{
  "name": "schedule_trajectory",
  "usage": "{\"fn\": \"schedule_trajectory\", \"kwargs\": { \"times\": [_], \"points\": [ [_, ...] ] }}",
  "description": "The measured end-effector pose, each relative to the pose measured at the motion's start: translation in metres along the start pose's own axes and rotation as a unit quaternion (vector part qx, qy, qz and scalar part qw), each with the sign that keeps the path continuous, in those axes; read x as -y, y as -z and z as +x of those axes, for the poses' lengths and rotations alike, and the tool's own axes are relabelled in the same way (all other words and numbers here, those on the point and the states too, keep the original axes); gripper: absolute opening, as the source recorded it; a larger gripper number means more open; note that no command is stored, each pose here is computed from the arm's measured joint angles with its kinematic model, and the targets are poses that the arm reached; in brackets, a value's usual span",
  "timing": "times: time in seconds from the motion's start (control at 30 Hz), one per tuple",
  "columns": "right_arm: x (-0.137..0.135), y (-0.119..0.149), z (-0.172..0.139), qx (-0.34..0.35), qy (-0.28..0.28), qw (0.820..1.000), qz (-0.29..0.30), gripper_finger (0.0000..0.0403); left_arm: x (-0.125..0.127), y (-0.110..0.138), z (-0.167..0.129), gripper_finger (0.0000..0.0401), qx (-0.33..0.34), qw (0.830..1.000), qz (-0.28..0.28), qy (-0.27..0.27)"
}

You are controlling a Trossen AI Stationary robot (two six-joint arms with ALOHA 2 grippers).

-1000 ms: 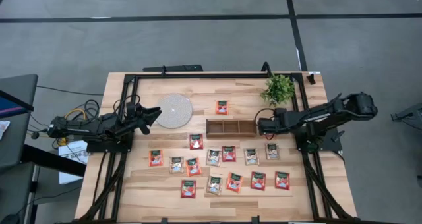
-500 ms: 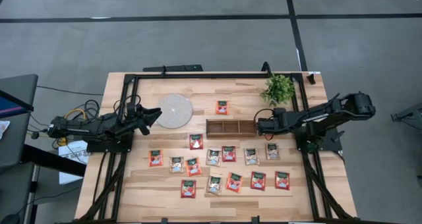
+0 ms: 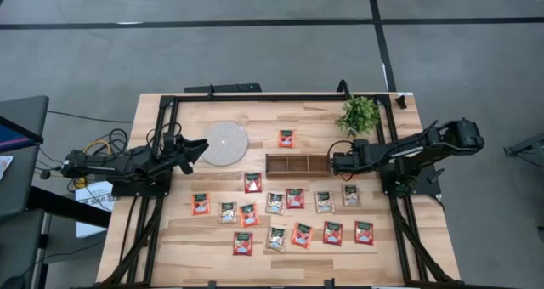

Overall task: Pick & Place Tea
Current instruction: Put the orange tea bag into the right section of the wooden organizer

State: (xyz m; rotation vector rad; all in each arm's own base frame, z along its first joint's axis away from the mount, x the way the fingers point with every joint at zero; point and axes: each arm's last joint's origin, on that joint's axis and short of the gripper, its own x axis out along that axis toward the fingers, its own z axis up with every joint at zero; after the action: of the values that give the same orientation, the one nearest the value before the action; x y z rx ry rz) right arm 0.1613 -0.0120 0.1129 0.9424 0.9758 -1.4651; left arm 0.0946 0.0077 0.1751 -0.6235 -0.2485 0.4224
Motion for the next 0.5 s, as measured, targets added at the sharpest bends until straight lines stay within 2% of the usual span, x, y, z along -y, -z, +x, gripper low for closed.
{"fn": "schedule_trajectory", "kwargs": {
  "times": [0.27, 0.5],
  "points": [
    [-0.002, -0.001, -0.008, -0.015, 0.02, 0.999, -0.031, 0.0045, 0.0, 0.0, 0.0, 0.0151, 0.0, 1.0, 0.0, 0.0],
    [-0.004, 0.002, -0.012, -0.018, 0.017, 0.999, -0.047, 0.0004, 0.0, 0.0, 0.0, 0.0151, 0.0, 1.0, 0.0, 0.0]
  ]
}}
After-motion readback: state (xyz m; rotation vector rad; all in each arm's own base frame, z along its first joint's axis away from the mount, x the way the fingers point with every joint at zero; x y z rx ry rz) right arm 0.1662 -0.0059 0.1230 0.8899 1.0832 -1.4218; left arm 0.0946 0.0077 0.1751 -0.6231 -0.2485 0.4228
